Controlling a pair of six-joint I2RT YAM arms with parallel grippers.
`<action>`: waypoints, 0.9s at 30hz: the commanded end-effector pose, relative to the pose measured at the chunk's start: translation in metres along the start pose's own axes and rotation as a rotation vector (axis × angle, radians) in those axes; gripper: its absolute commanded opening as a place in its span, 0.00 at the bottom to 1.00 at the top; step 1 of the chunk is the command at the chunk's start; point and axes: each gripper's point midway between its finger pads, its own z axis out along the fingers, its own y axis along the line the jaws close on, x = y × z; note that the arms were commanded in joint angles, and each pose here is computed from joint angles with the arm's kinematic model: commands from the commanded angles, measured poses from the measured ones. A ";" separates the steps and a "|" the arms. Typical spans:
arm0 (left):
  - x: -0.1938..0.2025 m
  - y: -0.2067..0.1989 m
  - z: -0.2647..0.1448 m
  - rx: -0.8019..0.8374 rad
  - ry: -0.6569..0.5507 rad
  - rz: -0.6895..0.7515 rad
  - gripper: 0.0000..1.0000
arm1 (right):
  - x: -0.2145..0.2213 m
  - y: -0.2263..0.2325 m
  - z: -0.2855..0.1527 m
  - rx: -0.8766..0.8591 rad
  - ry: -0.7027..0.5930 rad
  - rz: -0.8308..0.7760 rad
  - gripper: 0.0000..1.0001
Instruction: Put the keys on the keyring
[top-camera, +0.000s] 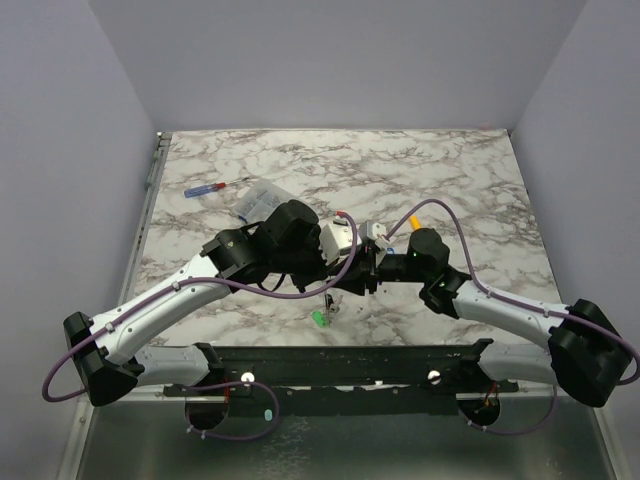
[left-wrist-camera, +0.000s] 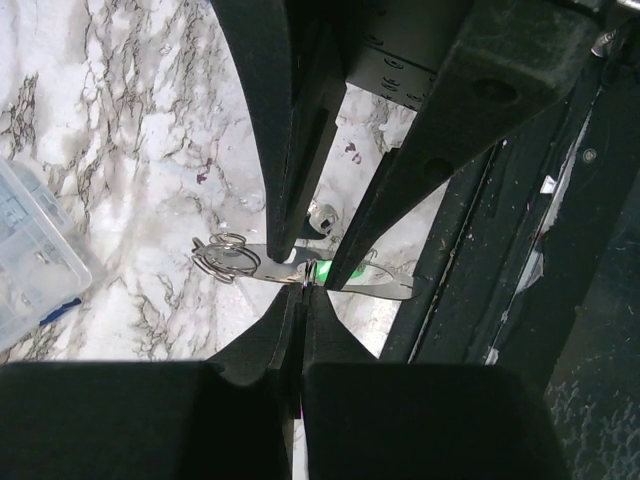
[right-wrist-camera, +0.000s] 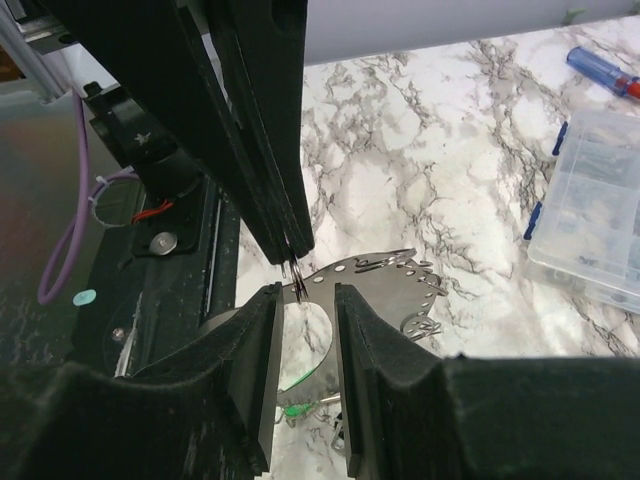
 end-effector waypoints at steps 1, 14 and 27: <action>-0.010 -0.004 -0.008 0.020 -0.041 0.018 0.00 | -0.019 0.005 0.006 -0.040 -0.055 -0.050 0.34; -0.012 -0.003 -0.006 0.018 -0.037 0.012 0.00 | -0.012 0.013 0.008 -0.078 -0.048 -0.028 0.01; -0.061 0.010 -0.041 -0.099 -0.299 -0.019 0.63 | -0.060 0.019 -0.009 -0.015 -0.292 -0.124 0.01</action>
